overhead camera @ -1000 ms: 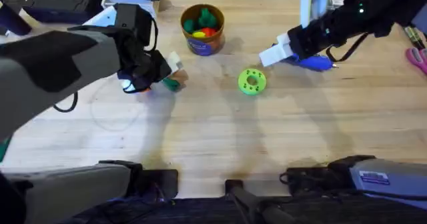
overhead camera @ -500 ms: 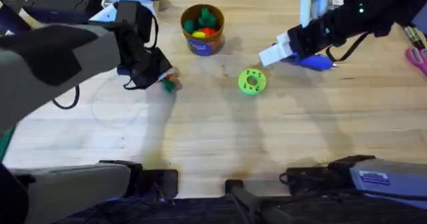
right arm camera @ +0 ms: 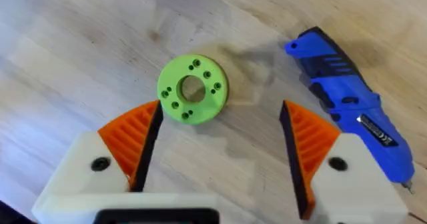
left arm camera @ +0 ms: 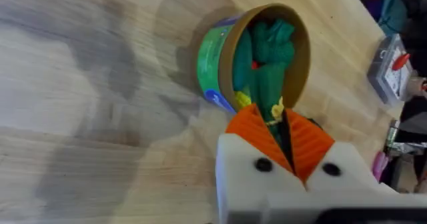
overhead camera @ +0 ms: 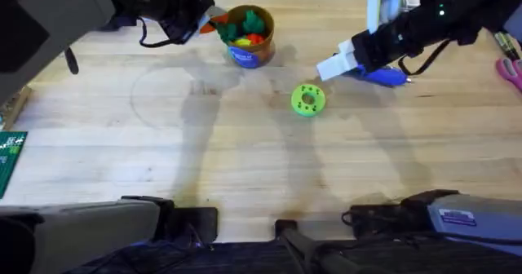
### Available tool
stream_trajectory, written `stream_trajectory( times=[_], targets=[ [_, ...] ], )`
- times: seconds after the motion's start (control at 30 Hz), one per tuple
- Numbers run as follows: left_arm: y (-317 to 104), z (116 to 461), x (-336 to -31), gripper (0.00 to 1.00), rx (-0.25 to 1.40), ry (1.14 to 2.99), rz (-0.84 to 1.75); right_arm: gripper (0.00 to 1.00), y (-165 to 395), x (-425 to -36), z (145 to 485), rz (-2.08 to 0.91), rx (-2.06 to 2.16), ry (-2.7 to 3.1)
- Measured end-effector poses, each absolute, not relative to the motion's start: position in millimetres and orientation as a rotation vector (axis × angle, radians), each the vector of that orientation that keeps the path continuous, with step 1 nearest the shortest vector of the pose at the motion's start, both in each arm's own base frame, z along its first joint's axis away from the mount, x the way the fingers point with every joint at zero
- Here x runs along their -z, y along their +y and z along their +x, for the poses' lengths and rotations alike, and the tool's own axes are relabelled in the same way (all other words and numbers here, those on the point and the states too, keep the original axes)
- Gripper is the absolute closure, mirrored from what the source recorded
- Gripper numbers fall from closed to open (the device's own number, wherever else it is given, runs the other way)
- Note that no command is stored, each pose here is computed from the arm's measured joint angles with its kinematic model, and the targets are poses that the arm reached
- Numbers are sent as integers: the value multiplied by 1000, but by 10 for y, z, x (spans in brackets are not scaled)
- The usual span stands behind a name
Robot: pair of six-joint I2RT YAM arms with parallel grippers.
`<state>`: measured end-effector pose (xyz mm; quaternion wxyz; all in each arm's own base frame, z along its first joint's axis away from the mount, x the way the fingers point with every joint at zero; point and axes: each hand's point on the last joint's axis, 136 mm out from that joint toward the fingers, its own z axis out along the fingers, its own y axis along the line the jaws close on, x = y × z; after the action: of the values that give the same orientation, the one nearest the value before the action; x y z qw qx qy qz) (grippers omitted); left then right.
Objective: Pick up the gripper from the table and insert it into the empty holder that is missing its gripper. Then pick up a screw, insert it into the mounting hole, and use the screwdriver to tighten it. Finally, clean up the table by picking up the vegetable and placing it into the bucket.
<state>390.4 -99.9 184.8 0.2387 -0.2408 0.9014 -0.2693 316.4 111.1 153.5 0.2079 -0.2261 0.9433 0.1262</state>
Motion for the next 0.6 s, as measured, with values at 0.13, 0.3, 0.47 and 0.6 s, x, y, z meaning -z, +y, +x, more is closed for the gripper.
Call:
stream_trajectory(
  times=[0.13, 0.3, 0.47, 0.6],
  targets=[
    [-1137, 3942, -1899, 981, 774, 2451, -610, 8, 1111, -1533, 3163, -629, -351, 2627],
    [-1497, 4135, -1811, 981, 817, 2427, -495, 7, 1111, -1534, 3163, -629, -351, 2626],
    [-1699, 4332, -1503, 981, 846, 2437, -529, 8, 1109, -1530, 3154, -630, -352, 2630],
    [-1706, 4384, -1346, 981, 873, 2451, -642, 8, 1101, -1512, 3116, -631, -354, 2649]
  ],
)
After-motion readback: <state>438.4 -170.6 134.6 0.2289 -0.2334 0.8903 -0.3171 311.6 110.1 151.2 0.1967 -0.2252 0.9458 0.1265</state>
